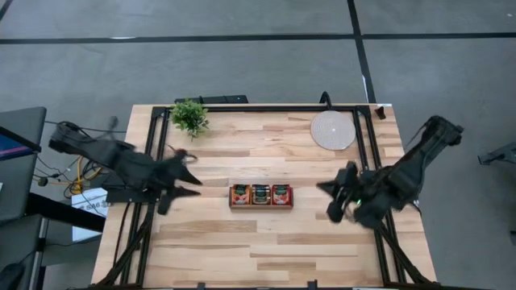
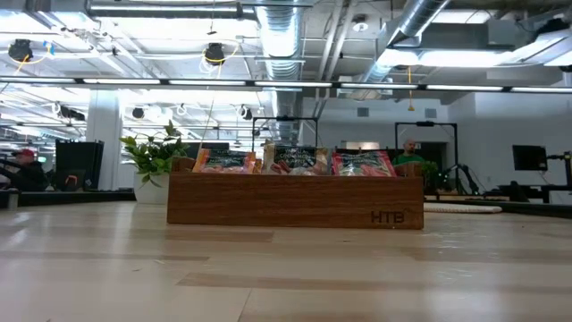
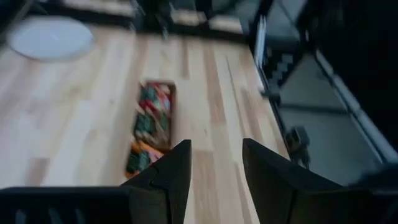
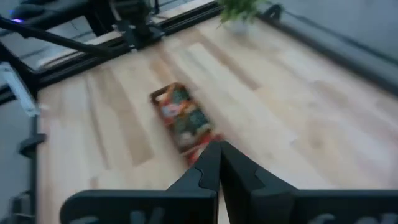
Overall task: Pick & Place Tea
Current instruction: Return to Home Position
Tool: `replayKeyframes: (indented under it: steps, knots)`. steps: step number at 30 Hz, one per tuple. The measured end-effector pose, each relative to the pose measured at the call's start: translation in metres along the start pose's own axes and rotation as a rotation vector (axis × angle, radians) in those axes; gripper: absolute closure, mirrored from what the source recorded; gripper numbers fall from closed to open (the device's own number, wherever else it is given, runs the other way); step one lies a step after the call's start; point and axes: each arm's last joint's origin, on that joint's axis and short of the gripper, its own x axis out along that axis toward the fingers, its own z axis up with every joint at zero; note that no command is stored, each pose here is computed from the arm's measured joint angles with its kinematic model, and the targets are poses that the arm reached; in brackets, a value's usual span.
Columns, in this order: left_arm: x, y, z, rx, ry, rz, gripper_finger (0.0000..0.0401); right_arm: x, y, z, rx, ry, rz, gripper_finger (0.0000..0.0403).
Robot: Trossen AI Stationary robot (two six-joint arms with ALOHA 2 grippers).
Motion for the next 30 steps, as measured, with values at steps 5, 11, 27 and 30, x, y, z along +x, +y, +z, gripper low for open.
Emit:
replayKeyframes:
  steps: [5,11,27,30]
  knots:
    - [-0.046,0.012,0.000,-0.034,-0.168,0.004,0.0266,-0.018,-0.041,0.010,-0.035,-0.029,-0.003,0.0403]
    - [-0.063,0.025,-0.025,-0.096,-0.289,-0.028,0.0266,-0.022,-0.086,-0.013,0.029,-0.081,0.038,0.0403]
    - [-0.049,0.052,-0.104,-0.288,-0.580,-0.105,0.0266,-0.015,-0.145,-0.079,0.176,-0.361,0.511,0.0403]
    - [-0.043,0.055,-0.110,-0.338,-0.572,-0.071,0.0266,-0.010,-0.152,-0.090,0.185,-0.388,0.517,0.0403]
